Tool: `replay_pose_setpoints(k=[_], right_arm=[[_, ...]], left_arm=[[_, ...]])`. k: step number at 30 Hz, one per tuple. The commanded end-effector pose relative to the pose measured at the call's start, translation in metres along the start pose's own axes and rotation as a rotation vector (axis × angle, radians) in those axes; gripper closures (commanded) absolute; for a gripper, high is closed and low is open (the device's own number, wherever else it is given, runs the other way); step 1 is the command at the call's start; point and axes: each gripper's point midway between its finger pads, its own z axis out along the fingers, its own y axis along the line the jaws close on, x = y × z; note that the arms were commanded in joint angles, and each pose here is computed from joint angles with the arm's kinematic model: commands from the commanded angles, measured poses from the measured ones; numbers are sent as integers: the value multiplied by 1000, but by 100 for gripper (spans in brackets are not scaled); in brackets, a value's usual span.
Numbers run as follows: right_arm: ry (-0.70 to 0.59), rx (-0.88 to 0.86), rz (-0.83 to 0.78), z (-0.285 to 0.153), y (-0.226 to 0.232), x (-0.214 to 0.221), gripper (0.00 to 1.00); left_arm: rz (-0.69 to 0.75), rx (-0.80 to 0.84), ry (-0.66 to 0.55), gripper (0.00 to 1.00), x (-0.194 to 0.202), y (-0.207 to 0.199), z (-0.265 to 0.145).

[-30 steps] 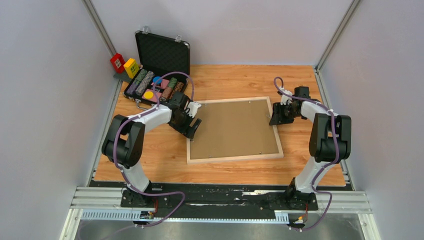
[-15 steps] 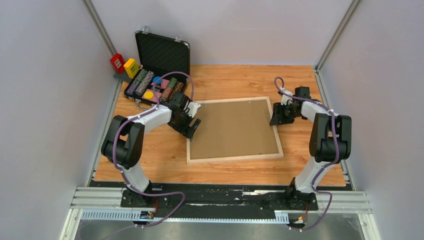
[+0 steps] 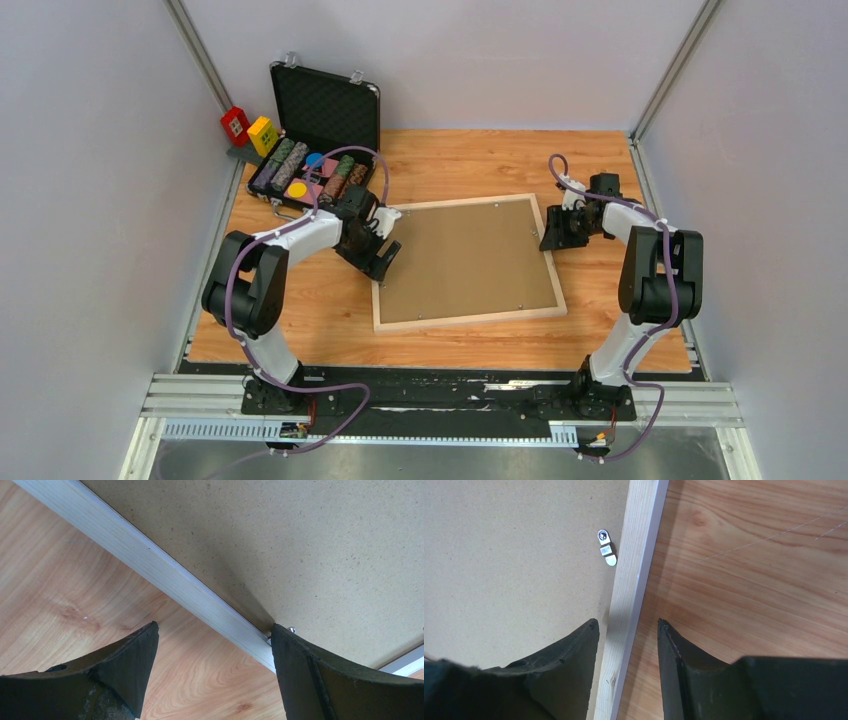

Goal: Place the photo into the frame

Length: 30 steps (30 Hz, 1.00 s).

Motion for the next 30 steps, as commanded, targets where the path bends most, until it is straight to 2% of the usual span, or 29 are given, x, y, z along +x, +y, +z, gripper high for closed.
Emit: replay_pose_setpoints(k=[1, 12, 20, 30], right_arm=[[-52, -8, -33, -5, 1, -12, 55], [-57, -12, -30, -5, 2, -14, 54], [-79, -31, -14, -10, 8, -21, 49], [-91, -41, -7, -12, 12, -23, 44]], left_arm=[[30, 34, 40, 10, 15, -8, -8], [22, 58, 30, 8, 10, -13, -10], [-27, -4, -42, 8, -19, 8, -13], [-94, -14, -79, 10, -46, 22, 1]])
